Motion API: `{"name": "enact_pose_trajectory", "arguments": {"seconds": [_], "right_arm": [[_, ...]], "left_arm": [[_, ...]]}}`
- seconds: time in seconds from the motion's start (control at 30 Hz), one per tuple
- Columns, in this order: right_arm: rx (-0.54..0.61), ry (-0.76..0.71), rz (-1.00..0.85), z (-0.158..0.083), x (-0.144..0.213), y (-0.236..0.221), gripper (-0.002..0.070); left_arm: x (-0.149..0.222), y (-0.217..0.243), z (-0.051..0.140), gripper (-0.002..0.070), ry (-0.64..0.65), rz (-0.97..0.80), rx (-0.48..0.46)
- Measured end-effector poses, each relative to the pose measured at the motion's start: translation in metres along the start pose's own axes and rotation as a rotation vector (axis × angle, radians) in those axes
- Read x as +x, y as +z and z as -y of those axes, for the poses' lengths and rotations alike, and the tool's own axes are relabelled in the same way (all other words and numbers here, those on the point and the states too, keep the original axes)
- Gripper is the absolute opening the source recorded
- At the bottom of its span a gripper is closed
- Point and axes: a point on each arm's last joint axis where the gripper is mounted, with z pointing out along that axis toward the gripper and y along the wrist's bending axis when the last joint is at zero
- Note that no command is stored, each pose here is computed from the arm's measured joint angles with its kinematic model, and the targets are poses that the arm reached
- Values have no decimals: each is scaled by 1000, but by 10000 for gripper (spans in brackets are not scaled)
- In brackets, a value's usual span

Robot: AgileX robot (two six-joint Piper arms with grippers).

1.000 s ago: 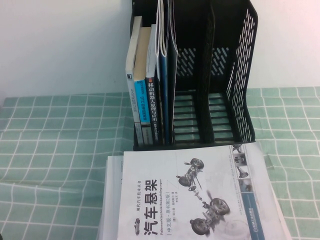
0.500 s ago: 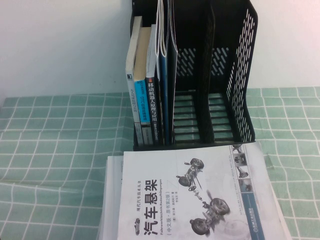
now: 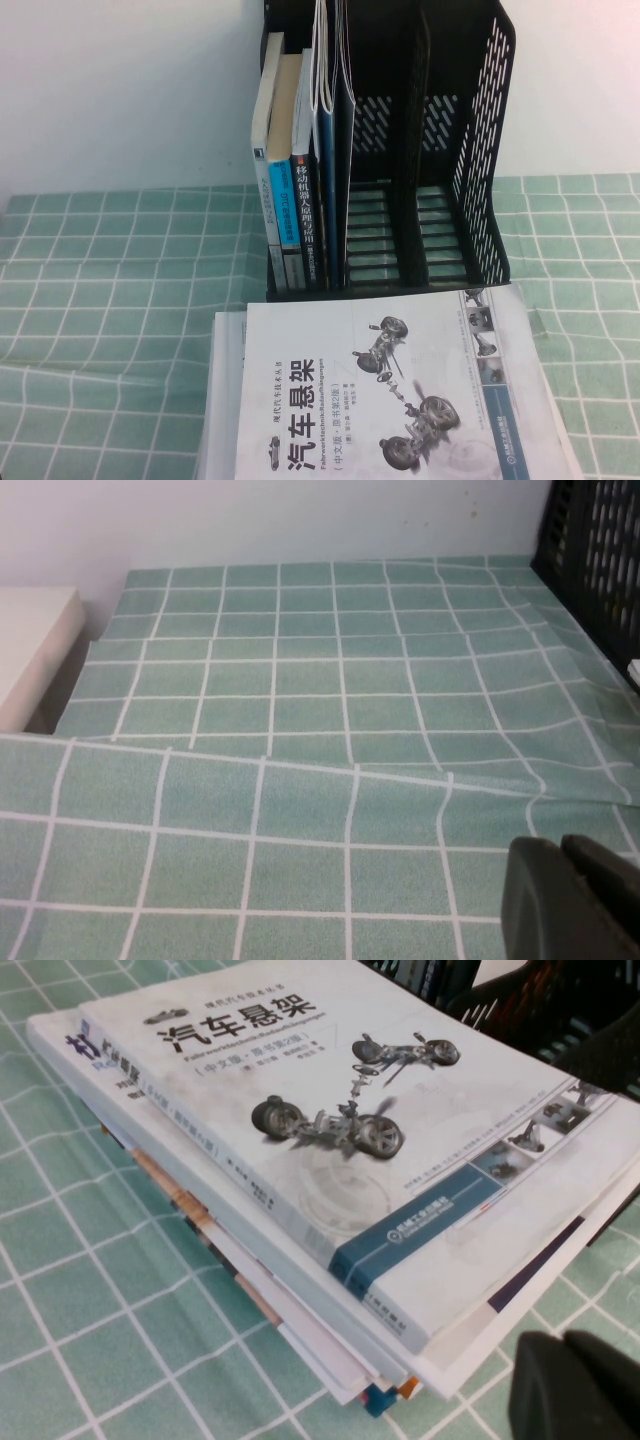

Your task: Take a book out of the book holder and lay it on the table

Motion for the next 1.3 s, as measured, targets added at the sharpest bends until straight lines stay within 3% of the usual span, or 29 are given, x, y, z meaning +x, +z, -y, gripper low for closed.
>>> {"name": "enact_pose_trajectory", "arguments": {"seconds": [1.3], "right_arm": [[1, 0, -6, 0, 1, 0, -2]], "left_arm": [[0, 0, 2, -2, -23, -10, 36]]}}
